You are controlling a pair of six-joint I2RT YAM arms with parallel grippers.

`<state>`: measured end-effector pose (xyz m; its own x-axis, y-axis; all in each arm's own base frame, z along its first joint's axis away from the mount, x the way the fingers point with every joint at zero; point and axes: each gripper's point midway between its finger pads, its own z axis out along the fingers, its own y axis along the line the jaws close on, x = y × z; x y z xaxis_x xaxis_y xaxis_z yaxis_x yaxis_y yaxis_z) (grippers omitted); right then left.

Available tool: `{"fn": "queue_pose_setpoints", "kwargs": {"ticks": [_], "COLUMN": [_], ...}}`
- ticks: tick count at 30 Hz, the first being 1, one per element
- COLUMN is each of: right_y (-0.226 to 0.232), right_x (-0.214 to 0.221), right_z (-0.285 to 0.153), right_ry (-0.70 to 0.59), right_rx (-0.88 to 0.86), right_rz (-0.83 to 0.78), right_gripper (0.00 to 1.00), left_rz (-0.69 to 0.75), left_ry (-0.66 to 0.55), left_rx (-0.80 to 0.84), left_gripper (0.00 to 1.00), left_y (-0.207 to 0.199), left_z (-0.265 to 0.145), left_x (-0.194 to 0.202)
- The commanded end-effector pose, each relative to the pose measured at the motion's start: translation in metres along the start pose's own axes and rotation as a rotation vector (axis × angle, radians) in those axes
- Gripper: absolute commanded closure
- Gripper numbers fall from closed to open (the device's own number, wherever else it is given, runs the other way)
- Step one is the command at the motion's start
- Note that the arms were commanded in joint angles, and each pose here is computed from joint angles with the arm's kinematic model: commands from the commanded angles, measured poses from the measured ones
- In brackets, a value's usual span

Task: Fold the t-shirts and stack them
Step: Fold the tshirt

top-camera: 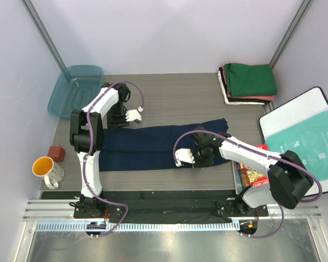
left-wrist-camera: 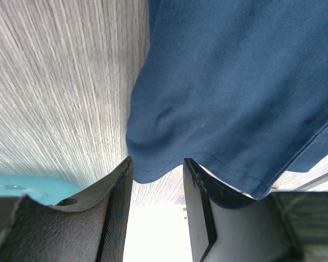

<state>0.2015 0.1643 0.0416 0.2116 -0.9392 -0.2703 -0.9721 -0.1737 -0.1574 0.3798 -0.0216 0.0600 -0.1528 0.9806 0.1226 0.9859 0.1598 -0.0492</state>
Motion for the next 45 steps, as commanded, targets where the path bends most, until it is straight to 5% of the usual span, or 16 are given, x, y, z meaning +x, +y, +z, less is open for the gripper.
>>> {"fn": "queue_pose_setpoints", "kwargs": {"ticks": [1, 36, 39, 43, 45], "right_y": [-0.020, 0.021, 0.023, 0.023, 0.020], "right_x": [-0.010, 0.081, 0.082, 0.082, 0.078], "right_z": [-0.034, -0.066, -0.065, -0.065, -0.066], "right_ry": [0.012, 0.392, 0.401, 0.401, 0.390], "right_rx": [0.056, -0.304, -0.323, -0.324, -0.312], "right_rz": [-0.058, -0.143, -0.132, -0.127, -0.119], "right_gripper": [0.99, 0.97, 0.88, 0.60, 0.58], "left_rz": [0.017, 0.036, 0.040, 0.044, 0.046], "left_ry": [0.007, 0.006, 0.009, 0.011, 0.009], "left_rx": [-0.015, -0.029, -0.027, -0.021, -0.018], "left_gripper": [0.57, 0.58, 0.58, 0.57, 0.57], "left_y": [0.006, 0.012, 0.011, 0.010, 0.009], "left_z": [-0.008, -0.010, -0.010, -0.010, -0.012], "left_x": [0.000, 0.000, 0.001, 0.003, 0.003]}}
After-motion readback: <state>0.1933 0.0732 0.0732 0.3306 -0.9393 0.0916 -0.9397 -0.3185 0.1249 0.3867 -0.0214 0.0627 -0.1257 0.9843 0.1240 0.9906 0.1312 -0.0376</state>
